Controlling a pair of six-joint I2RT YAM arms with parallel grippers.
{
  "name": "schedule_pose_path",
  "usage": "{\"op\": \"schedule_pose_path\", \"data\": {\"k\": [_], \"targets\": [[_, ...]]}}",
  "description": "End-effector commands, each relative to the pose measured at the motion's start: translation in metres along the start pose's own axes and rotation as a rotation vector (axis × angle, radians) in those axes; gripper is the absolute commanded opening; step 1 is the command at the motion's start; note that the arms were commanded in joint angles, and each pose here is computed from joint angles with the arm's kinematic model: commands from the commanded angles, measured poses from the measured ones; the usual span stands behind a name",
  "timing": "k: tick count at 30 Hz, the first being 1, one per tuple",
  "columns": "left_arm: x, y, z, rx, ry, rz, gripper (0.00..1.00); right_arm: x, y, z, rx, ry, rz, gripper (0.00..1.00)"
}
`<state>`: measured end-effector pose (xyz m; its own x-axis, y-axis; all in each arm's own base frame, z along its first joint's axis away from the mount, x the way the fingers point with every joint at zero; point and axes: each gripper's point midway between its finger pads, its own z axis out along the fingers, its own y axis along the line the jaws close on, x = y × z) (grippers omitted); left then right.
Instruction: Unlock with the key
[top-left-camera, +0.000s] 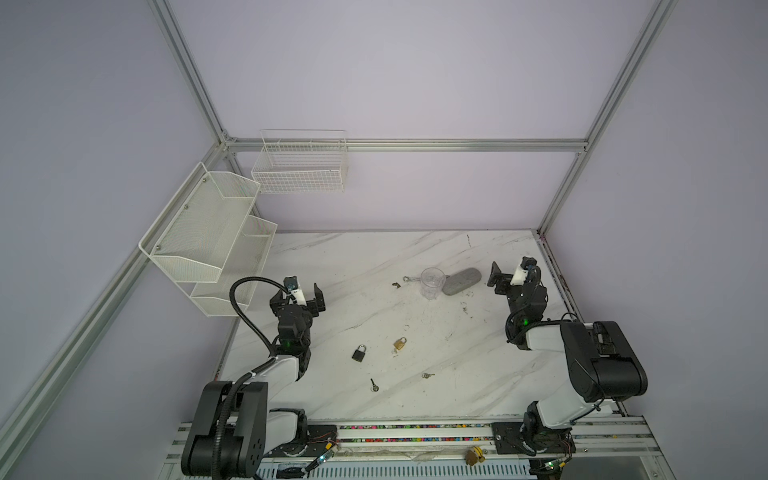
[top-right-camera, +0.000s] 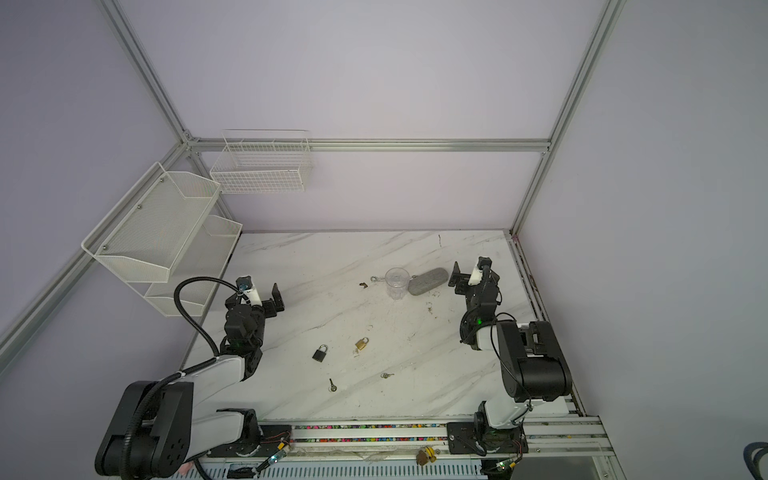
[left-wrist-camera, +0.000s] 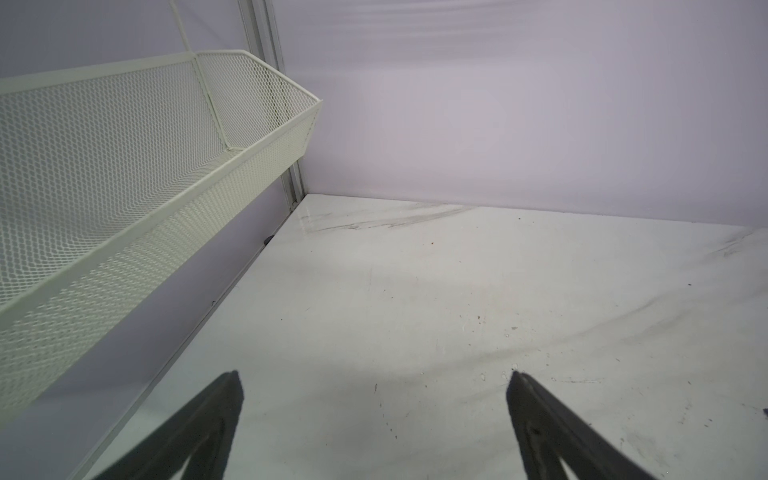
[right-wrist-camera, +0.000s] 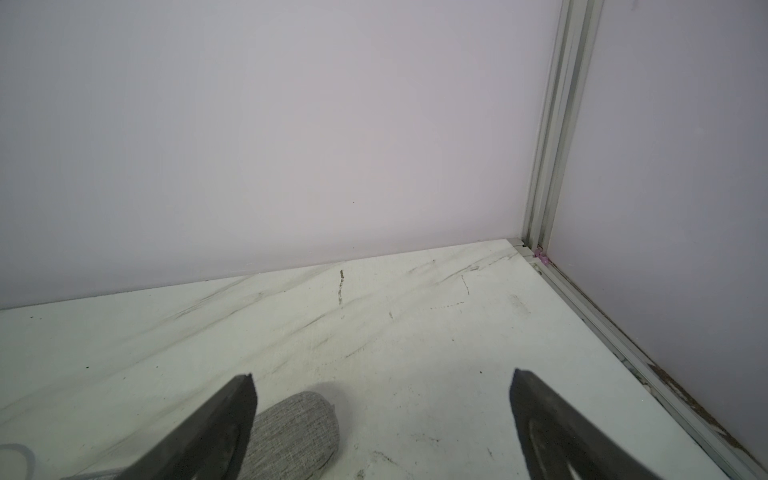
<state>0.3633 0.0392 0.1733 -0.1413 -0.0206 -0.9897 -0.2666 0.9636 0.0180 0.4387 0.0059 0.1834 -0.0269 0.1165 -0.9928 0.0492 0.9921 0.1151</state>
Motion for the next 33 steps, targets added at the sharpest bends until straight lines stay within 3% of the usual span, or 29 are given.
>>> {"op": "schedule_pose_path", "data": {"k": [1,4,8,12,16,25,33], "targets": [[-0.023,0.002,-0.002,-0.011,0.010,-0.122,1.00,-0.012,0.000,-0.002,0.020,0.019,0.078,0.97],[-0.032,0.004,-0.009,-0.012,0.032,-0.219,1.00,-0.031,-0.001,-0.011,0.025,-0.019,0.178,0.97],[-0.035,0.015,-0.019,-0.068,0.055,-0.396,1.00,-0.040,-0.007,-0.012,0.084,0.042,0.345,0.97],[-0.025,0.021,-0.030,-0.088,0.064,-0.573,1.00,-0.042,0.015,-0.020,-0.027,0.103,0.484,0.97],[-0.029,0.011,-0.037,-0.015,0.087,-0.617,1.00,-0.043,0.025,-0.026,-0.097,0.140,0.587,0.97],[-0.032,-0.026,-0.059,0.207,0.203,-0.603,1.00,-0.018,0.041,-0.038,-0.104,0.338,0.575,0.97],[-0.021,-0.065,-0.091,0.416,0.368,-0.631,1.00,0.002,0.104,-0.072,-0.230,0.481,0.496,0.97]]}}
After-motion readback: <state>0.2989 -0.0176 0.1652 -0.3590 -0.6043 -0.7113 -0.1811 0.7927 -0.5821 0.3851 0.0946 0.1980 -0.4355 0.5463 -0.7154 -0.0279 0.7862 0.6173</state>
